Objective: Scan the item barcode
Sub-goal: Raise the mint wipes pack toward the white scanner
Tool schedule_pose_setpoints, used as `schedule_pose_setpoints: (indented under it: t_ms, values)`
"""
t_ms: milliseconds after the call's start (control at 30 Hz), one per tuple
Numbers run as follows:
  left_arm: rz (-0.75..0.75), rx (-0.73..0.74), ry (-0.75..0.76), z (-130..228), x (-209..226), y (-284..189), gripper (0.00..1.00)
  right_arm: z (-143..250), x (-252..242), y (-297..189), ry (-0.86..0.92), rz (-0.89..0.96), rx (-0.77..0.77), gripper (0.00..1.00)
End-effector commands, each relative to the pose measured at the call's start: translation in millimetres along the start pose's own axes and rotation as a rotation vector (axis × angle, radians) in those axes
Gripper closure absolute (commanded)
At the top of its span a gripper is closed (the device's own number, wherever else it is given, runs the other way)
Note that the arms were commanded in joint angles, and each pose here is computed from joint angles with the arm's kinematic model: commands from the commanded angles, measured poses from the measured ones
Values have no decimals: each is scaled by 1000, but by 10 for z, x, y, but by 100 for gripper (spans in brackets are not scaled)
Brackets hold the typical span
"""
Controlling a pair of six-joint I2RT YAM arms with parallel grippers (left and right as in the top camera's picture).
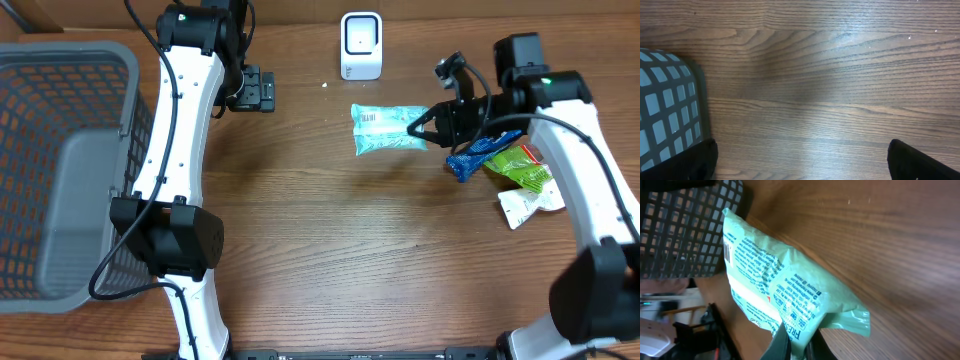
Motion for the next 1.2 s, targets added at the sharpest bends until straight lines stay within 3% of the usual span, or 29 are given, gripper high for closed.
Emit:
schedule_pose_setpoints:
  t_ms: [0,367,900,1033,1167]
  values:
    - [9,7,-10,0,-39,25,1,-46,287,-260,-119,87,-70,96]
    - [9,6,-10,0,-40,25,0,-61,369,-249,-157,133,-82,96]
    - [9,7,-11,0,-36,25,0,-525,316,184,-94,564,-312,96]
    - [9,6,-11,0,-38,25,0,-674,221,323,-159,721,-377,96]
    - [9,7,-10,0,-39,25,0,-819,183,429,-384,833,-374,96]
Point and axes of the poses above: each gripper's point midway between its finger pads, its own y axis out along the fingers, its own x axis along the line the jaws close on, z = x × y, the point moved 8 cm from there along -y, back along the fingers, and after that the axes turned 6 degrees about y, right-handed, at the moved point
